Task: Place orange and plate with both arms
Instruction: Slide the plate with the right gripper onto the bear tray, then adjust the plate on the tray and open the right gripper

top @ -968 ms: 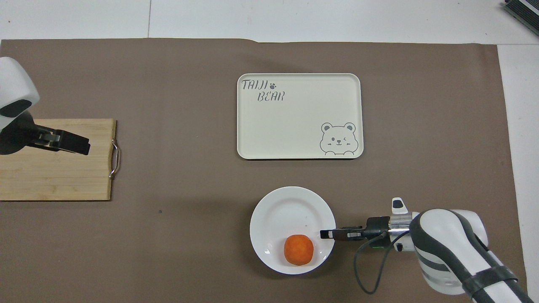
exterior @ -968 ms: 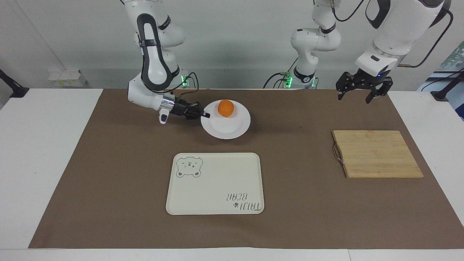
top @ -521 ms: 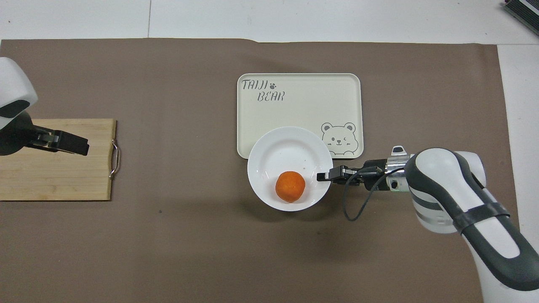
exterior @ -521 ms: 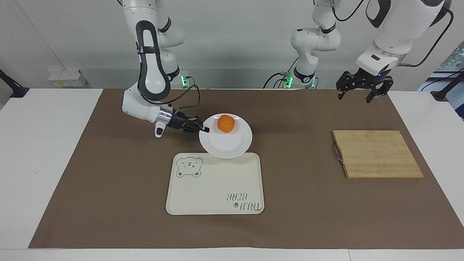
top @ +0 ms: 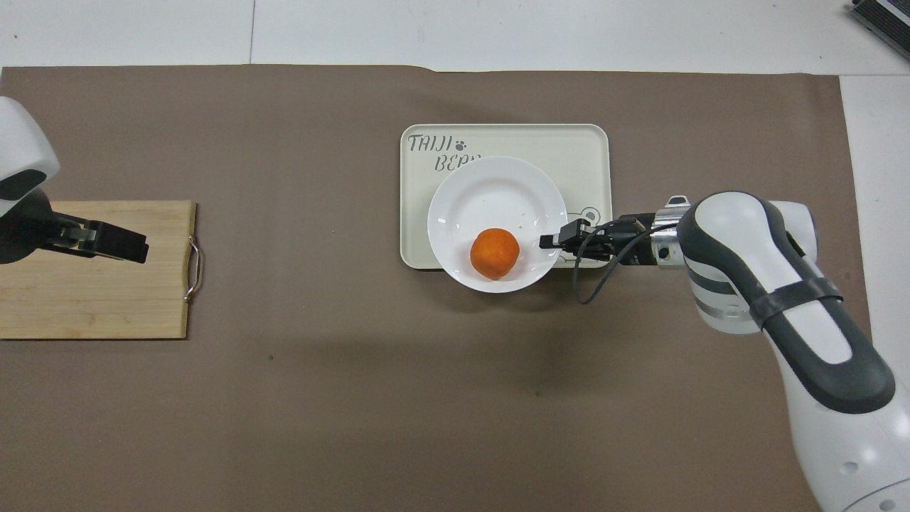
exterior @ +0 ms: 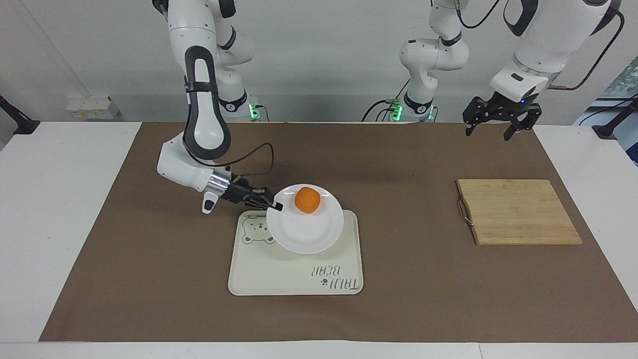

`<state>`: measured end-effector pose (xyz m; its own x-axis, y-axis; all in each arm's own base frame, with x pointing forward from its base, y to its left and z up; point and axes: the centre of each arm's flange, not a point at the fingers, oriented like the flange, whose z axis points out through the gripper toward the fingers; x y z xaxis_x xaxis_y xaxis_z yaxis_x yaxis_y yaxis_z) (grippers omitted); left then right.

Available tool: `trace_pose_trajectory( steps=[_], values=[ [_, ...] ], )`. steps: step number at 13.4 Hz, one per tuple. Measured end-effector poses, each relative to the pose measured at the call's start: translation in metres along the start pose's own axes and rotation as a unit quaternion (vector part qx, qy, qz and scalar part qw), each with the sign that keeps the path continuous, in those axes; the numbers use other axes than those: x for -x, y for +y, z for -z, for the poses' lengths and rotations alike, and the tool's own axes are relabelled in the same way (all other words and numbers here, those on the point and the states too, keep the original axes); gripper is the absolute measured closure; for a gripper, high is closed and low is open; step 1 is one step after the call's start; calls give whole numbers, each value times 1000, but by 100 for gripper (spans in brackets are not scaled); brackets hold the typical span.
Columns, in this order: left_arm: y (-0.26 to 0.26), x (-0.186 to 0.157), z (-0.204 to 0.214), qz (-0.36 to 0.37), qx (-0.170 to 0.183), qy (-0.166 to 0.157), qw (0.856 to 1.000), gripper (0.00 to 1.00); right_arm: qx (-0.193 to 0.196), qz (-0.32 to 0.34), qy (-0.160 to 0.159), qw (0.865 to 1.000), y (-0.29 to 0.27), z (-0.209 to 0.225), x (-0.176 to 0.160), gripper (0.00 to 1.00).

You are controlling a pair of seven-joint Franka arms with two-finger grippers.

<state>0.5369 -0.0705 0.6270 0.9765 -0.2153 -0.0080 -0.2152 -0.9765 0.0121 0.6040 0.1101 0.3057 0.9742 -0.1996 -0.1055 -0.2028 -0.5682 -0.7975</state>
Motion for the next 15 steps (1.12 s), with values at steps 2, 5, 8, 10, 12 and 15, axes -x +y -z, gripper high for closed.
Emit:
trace_pose_trajectory(
  steps=[2,5,8,10,12,15],
  values=[
    [0,0,0,0,0,0,1000,0,3,-1,6,1000,1,-6,-19,96],
    [0,0,0,0,0,0,1000,0,12,-5,16,1000,9,-19,-42,96],
    [0,0,0,0,0,0,1000,0,13,-8,23,1000,15,-21,-57,96],
    [0,0,0,0,0,0,1000,0,16,-8,23,1000,17,-20,-59,96],
    [0,0,0,0,0,0,1000,0,23,-4,20,1000,18,-20,-59,96],
    [0,0,0,0,0,0,1000,0,30,-1,18,999,20,-21,-59,96]
  ],
)
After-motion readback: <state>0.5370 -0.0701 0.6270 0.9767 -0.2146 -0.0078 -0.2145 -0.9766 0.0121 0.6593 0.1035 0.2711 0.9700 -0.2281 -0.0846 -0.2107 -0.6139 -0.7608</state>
